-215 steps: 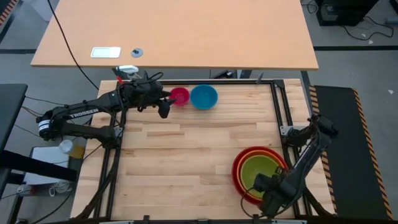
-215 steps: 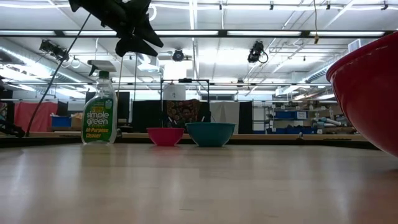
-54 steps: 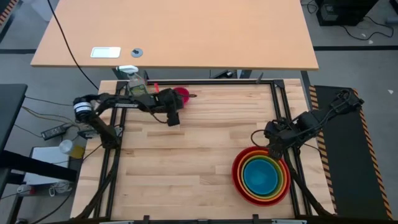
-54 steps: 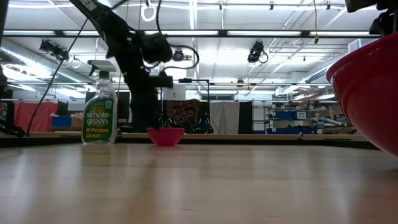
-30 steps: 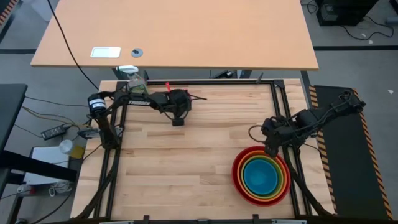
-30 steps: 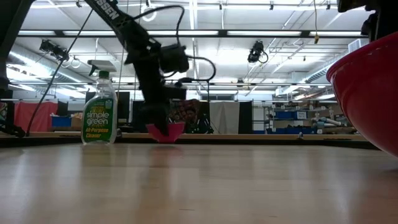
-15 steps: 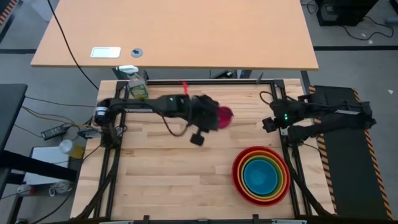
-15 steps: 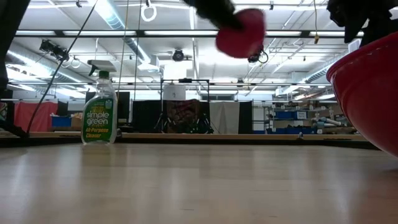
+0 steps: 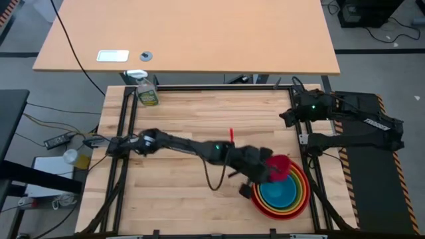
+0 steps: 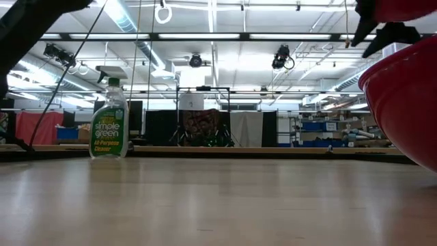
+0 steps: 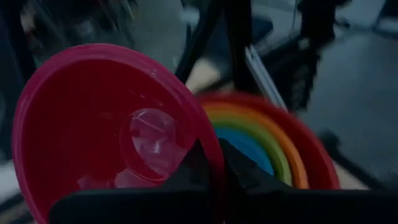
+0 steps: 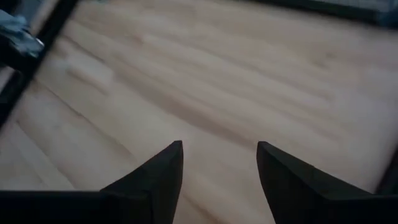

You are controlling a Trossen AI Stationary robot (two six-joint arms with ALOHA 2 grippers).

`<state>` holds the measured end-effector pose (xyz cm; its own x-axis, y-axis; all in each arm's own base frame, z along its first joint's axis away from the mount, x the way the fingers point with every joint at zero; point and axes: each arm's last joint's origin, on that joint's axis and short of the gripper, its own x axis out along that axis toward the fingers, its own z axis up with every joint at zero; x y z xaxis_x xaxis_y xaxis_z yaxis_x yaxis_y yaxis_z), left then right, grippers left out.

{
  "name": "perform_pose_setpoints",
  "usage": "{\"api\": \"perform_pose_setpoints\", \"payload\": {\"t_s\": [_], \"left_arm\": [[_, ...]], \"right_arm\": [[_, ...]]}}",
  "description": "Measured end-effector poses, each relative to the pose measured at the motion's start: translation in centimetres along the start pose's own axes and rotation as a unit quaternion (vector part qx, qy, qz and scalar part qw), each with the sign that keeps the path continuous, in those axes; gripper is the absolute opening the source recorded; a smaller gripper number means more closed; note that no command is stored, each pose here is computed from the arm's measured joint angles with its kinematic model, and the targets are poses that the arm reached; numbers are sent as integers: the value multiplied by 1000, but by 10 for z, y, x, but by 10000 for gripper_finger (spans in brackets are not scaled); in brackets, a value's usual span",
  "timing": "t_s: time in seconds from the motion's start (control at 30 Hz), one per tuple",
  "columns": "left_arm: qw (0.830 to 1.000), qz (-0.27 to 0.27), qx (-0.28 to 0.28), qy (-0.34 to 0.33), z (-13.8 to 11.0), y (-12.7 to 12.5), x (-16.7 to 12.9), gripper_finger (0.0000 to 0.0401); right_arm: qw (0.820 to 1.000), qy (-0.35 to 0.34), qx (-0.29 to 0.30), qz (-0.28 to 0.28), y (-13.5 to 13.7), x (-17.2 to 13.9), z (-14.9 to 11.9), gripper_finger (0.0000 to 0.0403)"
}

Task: Nest bowls inside each other
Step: Stack the pink bowl on top of the blue bowl, then return to Home Position

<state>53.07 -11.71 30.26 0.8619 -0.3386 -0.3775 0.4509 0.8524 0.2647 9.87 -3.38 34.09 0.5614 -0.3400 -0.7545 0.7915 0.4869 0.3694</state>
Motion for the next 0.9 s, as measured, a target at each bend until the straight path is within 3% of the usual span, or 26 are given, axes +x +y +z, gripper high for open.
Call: {"api": "perform_pose_setpoints", "payload": {"t_s": [0.13,0.33,0.5,0.73,0.9], "left_arm": [[999,9,1,-49,-20,-13,37,10],[1000,-1,-17,11,-75,-25,77,12],[1000,9,-12,-2,-72,-32,80,25],[999,-10,-49,-21,-68,-32,79,129],[989,-11,-138,-59,-61,-29,78,227]], "right_arm": [[999,-32,-5,4,0,-1,5,210],[997,-58,10,43,3,-5,10,210],[997,-56,12,57,5,-5,11,210],[997,-57,11,60,4,-6,10,210],[996,-64,10,65,2,-10,9,210]]}}
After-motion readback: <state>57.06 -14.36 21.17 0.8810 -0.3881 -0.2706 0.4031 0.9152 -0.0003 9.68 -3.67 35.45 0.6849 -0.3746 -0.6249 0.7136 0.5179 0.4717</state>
